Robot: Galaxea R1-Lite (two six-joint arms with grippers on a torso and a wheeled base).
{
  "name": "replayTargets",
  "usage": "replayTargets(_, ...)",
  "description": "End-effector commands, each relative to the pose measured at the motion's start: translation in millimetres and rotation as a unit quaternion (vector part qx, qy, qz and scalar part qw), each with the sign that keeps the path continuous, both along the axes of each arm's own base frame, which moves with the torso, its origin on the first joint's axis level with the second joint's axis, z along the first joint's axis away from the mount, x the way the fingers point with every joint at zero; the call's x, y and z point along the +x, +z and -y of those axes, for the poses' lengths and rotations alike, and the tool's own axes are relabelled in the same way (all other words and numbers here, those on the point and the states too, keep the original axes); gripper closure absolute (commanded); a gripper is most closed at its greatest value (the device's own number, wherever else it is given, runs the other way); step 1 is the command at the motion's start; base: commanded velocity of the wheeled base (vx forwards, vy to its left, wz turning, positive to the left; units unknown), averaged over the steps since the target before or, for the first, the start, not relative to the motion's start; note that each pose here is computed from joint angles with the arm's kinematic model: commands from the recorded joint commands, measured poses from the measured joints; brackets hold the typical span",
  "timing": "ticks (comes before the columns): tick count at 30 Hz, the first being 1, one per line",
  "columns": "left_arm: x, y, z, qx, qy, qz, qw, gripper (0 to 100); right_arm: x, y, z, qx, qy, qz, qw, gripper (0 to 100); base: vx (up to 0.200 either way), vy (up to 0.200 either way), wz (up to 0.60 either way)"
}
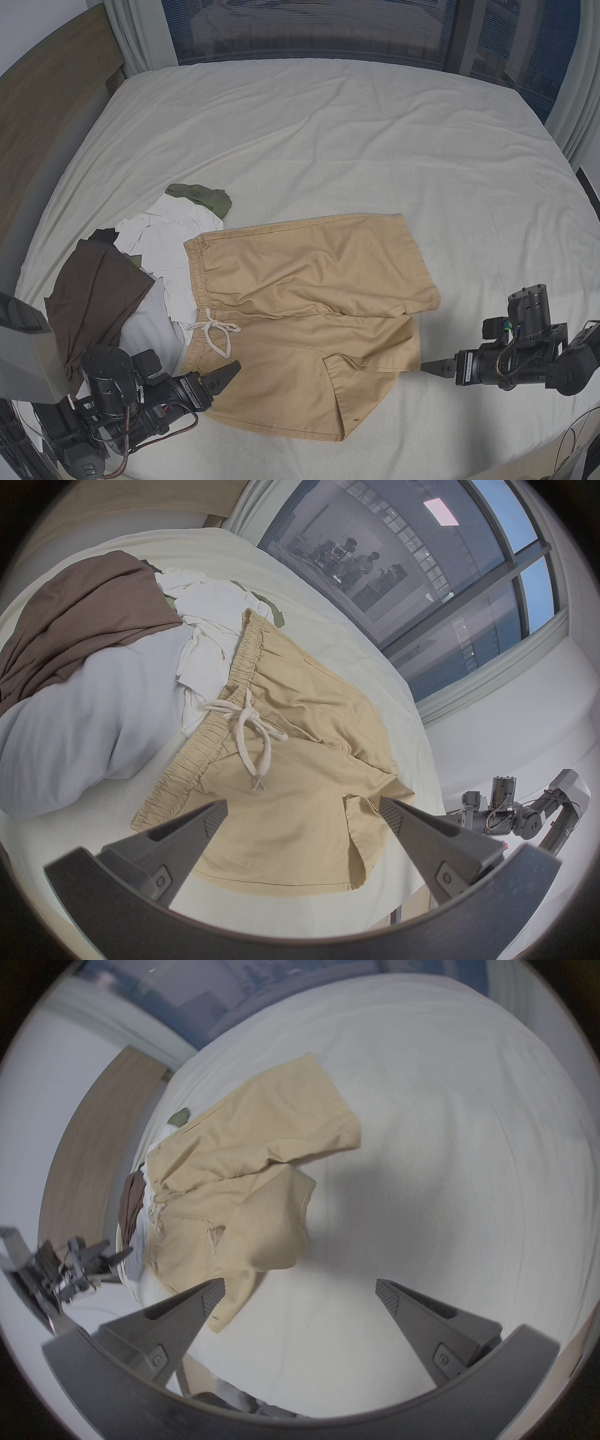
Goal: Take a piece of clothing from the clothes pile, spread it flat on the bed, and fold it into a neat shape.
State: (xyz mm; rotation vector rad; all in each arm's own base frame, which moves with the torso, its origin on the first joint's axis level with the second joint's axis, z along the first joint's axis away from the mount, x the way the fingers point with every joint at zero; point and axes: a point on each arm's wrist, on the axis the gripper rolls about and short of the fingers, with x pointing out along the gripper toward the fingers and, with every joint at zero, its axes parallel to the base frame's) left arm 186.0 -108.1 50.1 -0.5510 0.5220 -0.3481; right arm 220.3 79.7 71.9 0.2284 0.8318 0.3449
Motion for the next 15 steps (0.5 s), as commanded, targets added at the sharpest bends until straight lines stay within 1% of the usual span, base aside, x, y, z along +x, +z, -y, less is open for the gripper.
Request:
replayTargets(1,-3.3,-2.5,-1.9,0.005,0.000,-0.009,0.9999,0,1.6,-19.1,4.1,-0.025,0.030,-0.012,0.9992,100,0.000,0.000,0.00)
replayTargets(5,-3.3,-1.9,-2.3,0.004,0.001,-0.008,1.0000,0,-0.9,-24.0,-5.0,-0.047,0.073,-0.010,0.9962,100,0.000,0.000,0.00)
replayTargets(8,-3.4,-1.6,-2.3,0.004,0.001,-0.007,1.0000,0,-1.6,-24.4,-10.5,-0.050,0.089,-0.007,0.9948,100,0.000,0.000,0.00)
replayTargets(9,-3.4,-1.6,-2.3,0.004,0.001,-0.007,1.0000,0,-0.6,-23.0,-16.4,-0.052,0.101,0.001,0.9935,100,0.000,0.000,0.00)
replayTargets(14,-3.4,-1.6,-2.3,0.004,0.001,-0.007,1.0000,0,-1.5,-25.0,-17.2,-0.064,0.117,0.003,0.9910,100,0.000,0.000,0.00)
replayTargets(15,-3.3,-1.9,-2.3,0.004,0.001,-0.008,1.0000,0,-0.1,-25.3,-17.7,-0.064,0.115,0.003,0.9913,0,0.000,0.000,0.00)
